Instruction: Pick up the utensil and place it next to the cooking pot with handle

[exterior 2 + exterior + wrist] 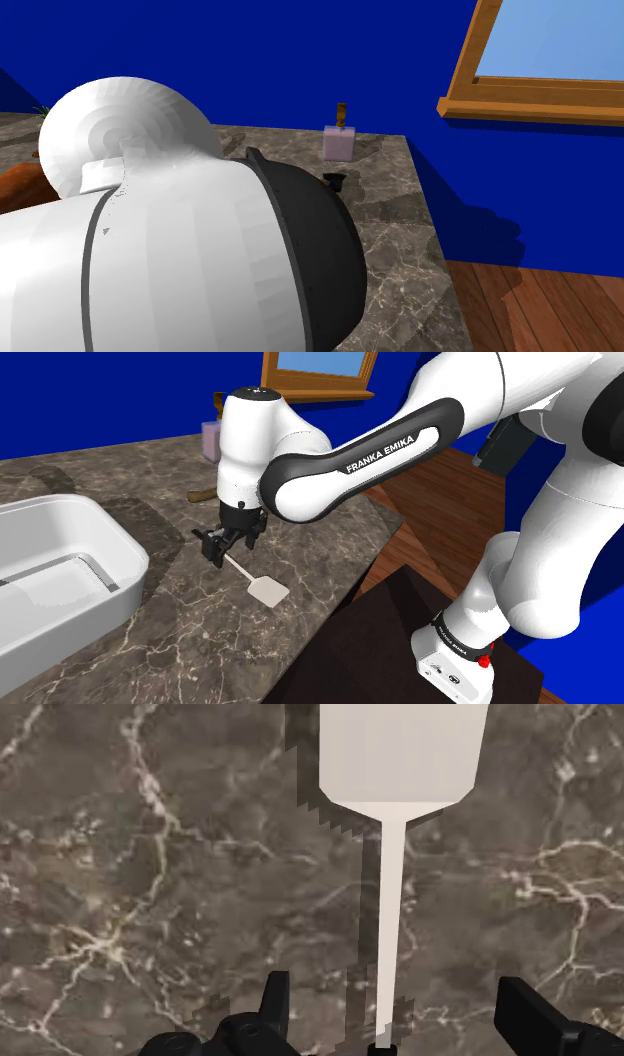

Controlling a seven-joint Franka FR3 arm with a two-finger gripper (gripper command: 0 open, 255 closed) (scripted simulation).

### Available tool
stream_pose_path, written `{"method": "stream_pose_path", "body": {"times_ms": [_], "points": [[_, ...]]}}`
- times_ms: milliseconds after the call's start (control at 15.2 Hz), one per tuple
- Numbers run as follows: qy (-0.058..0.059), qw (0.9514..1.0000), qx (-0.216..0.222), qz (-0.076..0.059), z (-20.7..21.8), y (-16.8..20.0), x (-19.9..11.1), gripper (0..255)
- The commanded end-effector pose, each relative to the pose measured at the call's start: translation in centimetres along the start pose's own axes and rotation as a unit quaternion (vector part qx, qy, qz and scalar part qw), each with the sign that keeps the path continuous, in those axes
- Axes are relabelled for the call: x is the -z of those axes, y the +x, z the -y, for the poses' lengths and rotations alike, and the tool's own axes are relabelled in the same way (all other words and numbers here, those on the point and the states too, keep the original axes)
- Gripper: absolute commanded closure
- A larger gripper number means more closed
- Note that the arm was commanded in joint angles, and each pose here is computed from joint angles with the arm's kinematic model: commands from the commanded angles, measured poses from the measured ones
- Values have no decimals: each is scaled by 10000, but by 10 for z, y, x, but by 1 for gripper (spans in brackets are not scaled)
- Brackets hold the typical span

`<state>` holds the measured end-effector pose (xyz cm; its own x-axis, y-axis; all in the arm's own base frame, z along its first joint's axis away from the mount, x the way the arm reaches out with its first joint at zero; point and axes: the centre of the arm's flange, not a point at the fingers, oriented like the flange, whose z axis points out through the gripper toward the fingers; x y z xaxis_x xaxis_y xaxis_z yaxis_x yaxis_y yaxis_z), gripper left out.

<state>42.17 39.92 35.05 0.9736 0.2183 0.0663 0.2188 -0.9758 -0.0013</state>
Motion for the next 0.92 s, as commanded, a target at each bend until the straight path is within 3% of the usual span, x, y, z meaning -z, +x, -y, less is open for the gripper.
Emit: {"method": "stream_pose_path", "body": {"times_ms": [0, 66, 330, 858], "points": [[0, 10000, 0, 0, 0, 0, 0, 0], [0, 10000, 0, 0, 0, 0, 0, 0], [0, 10000, 0, 0, 0, 0, 50, 0], [0, 10000, 0, 0, 0, 0, 50, 0]]}}
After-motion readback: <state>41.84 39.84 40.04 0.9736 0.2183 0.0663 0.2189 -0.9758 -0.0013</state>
